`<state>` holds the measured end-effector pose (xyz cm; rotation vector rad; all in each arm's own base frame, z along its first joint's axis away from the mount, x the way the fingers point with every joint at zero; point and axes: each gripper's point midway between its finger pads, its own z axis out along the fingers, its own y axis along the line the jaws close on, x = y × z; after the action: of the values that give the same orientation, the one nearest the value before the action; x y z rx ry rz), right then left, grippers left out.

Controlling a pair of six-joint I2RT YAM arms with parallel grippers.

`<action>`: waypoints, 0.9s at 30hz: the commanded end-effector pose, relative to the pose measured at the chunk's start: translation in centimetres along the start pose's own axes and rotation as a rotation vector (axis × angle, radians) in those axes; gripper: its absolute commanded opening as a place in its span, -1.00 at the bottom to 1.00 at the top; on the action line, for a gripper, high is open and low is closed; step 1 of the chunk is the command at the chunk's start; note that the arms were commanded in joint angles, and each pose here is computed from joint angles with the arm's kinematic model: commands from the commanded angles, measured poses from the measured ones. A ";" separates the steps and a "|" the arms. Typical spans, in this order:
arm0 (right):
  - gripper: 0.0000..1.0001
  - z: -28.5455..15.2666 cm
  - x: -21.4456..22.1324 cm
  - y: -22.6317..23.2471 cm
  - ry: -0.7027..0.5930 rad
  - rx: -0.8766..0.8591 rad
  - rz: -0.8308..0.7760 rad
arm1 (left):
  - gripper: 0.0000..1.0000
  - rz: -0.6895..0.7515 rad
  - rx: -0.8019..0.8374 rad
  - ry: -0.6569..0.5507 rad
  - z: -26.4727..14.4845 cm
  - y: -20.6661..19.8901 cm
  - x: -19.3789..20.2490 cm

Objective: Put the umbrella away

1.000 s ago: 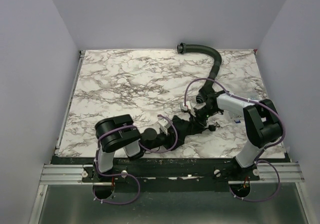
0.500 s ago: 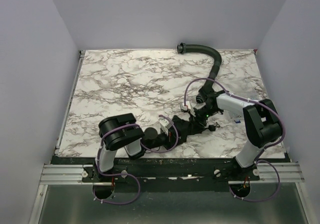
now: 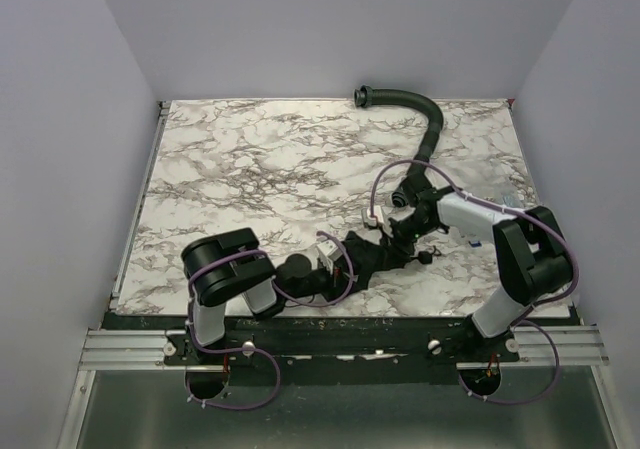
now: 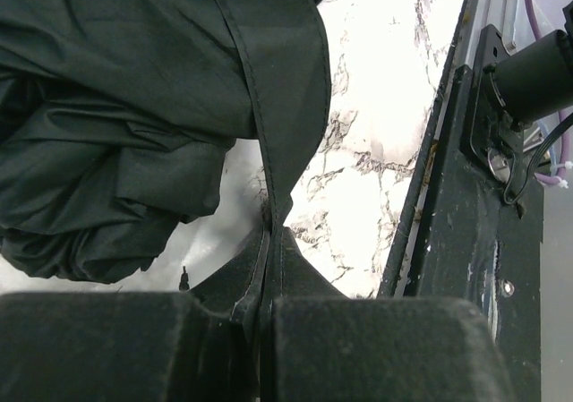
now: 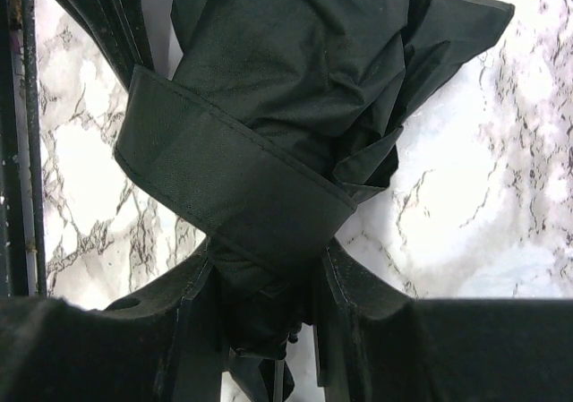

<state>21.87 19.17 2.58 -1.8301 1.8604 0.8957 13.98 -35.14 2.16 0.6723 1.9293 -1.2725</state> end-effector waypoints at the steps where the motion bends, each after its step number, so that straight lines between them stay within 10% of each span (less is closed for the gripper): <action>1: -0.96 -0.7 0.4 0.4 0.012 -0.017 0.046 | -1.00 0.014 -0.079 0.203 -1.6 2.5 5.1; 27: -0.99 -3.6 -6.0 3.0 -0.216 -0.105 0.014 | -1.00 0.167 -0.106 0.106 -2.4 5.0 2.1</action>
<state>20.93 19.52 5.94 -1.7690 1.8458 1.0156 16.56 -33.93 2.11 0.7833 1.8334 -1.1534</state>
